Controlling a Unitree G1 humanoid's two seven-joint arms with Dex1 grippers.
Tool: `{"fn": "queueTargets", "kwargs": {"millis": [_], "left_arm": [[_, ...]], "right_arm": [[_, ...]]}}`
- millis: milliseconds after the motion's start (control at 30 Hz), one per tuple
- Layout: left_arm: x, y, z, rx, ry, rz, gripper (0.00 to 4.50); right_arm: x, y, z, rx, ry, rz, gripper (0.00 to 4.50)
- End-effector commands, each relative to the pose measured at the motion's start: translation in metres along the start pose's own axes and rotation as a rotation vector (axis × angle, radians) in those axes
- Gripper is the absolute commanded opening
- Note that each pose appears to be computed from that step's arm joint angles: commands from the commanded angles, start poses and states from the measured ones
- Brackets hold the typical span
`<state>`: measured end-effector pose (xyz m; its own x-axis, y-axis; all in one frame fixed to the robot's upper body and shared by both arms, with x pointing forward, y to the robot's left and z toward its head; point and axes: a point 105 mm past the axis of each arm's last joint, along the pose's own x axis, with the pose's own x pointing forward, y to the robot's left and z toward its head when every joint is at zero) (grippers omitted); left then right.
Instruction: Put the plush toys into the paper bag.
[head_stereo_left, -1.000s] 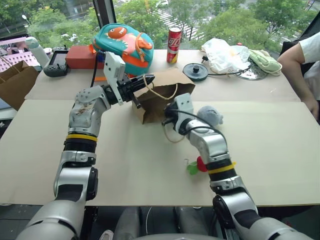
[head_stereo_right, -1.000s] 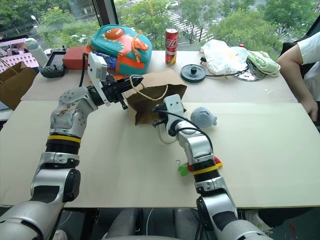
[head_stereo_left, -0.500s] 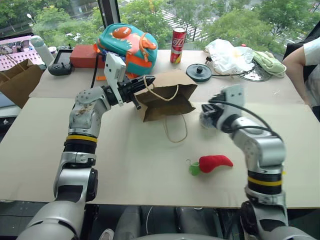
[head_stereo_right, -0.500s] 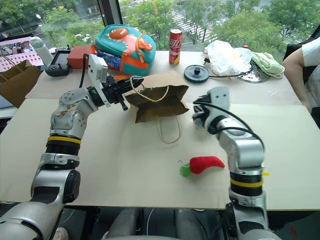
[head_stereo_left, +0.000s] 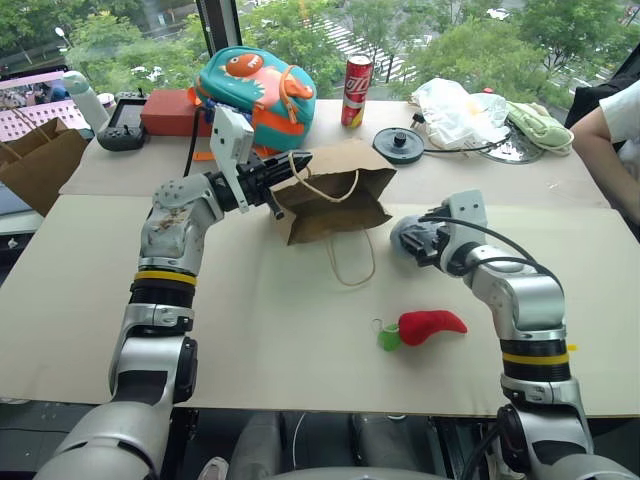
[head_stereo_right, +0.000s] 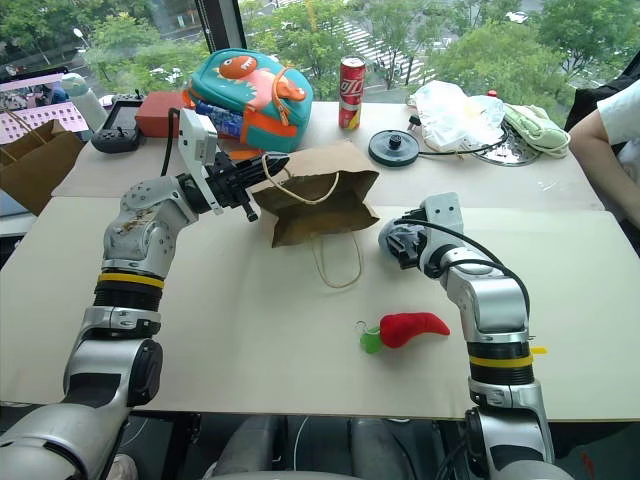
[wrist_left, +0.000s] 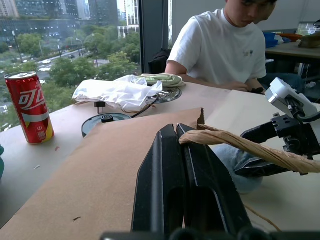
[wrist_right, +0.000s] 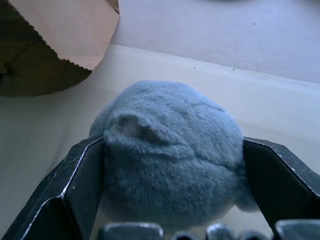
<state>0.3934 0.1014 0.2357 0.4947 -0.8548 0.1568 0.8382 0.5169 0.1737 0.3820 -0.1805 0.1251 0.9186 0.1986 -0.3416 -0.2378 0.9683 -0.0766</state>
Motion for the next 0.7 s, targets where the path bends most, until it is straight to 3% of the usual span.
{"fn": "queueTargets", "kwargs": {"millis": [33,400,700], "left_arm": [[0.001,0.000,0.016,0.040,-0.046,-0.002,0.00],[0.000,0.001,0.016,0.042,-0.044,0.006,0.00],[0.001,0.002,0.016,0.042,-0.042,0.004,0.00]], "right_arm": [[0.002,0.004,0.003,-0.003,-0.024,0.009,4.09],[-0.001,0.012,0.001,-0.008,-0.028,0.041,0.63],[-0.043,-0.004,0.045,0.048,-0.183,0.029,0.63]]}}
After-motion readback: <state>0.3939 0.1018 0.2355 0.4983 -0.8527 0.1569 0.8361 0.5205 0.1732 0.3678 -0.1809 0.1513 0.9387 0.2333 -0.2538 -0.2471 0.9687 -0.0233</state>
